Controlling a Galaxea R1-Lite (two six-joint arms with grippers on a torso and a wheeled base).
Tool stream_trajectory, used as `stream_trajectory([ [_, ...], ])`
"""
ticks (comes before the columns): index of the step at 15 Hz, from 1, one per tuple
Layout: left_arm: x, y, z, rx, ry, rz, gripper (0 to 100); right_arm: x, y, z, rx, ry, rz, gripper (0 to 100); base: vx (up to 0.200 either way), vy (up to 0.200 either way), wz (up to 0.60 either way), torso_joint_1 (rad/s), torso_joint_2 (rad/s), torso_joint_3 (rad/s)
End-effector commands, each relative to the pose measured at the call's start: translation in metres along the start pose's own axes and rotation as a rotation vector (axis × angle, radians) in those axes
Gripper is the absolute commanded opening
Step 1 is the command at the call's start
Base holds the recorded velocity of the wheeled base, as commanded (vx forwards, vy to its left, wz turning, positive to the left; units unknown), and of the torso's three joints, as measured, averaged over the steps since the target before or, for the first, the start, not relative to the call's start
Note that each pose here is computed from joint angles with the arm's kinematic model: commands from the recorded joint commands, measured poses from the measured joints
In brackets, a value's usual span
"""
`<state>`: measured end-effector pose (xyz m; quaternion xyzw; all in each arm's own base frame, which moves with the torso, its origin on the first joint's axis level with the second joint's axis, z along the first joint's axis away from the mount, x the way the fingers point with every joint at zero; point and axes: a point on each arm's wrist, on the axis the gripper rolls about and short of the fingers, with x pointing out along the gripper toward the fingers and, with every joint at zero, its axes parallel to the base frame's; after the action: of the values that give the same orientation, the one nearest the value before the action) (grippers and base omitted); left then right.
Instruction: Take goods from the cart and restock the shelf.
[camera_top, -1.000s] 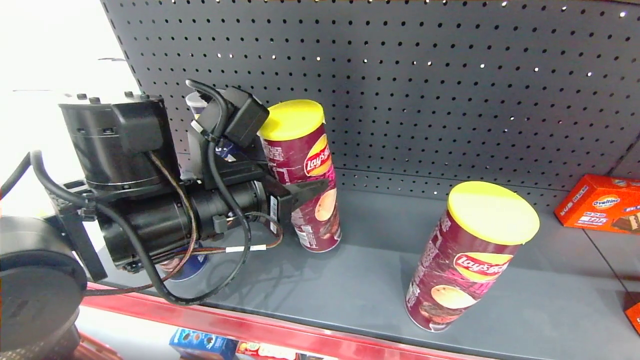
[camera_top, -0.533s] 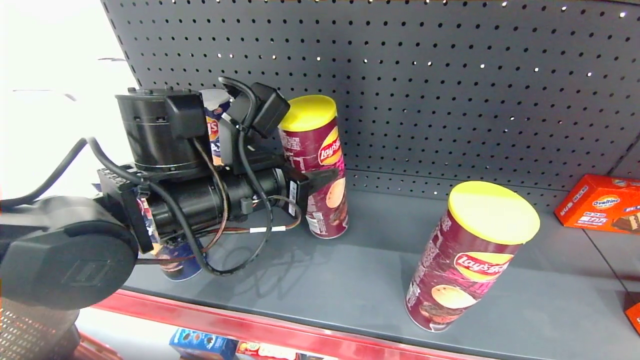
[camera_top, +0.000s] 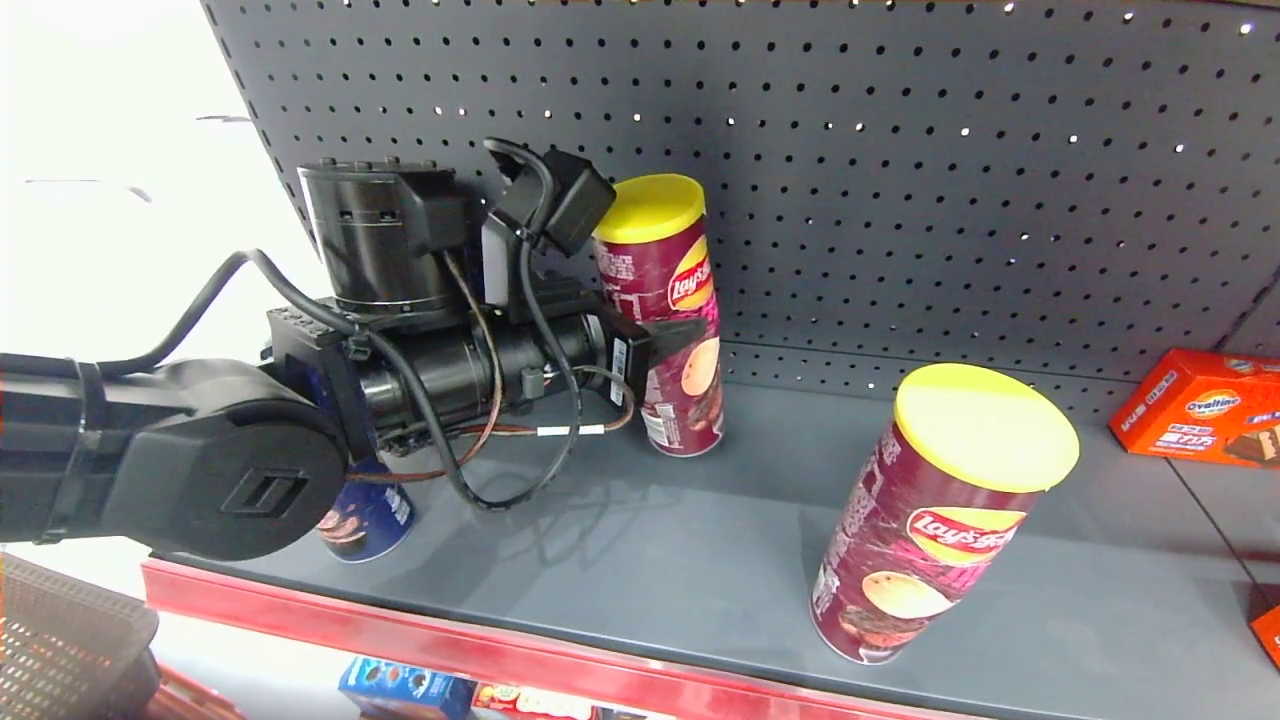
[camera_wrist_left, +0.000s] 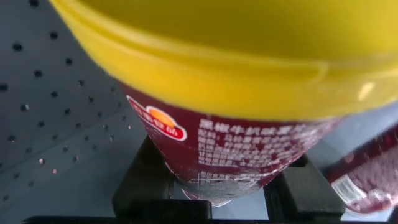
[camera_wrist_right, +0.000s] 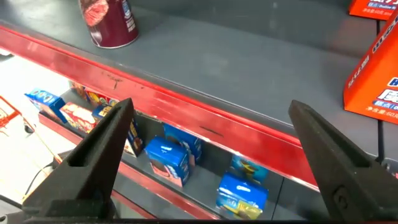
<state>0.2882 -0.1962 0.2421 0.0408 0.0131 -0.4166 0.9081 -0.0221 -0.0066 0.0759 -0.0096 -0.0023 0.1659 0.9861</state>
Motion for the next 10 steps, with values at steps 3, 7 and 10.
stream_trajectory([
  [3,0.007,0.002,0.002,-0.003,0.009,-0.017,0,0.000,0.000,0.000,0.000,0.003,0.001,100,0.000,0.000,0.00,0.000,0.00,0.000],
  [7,0.009,-0.003,0.011,0.004,0.019,-0.034,0,0.000,0.000,0.000,0.000,0.001,0.001,100,0.000,0.000,0.00,0.000,0.00,0.000],
  [10,0.009,-0.009,0.010,0.014,0.072,-0.059,0,0.000,0.000,0.000,0.000,0.001,0.001,100,0.000,0.000,0.00,0.000,0.00,0.000],
])
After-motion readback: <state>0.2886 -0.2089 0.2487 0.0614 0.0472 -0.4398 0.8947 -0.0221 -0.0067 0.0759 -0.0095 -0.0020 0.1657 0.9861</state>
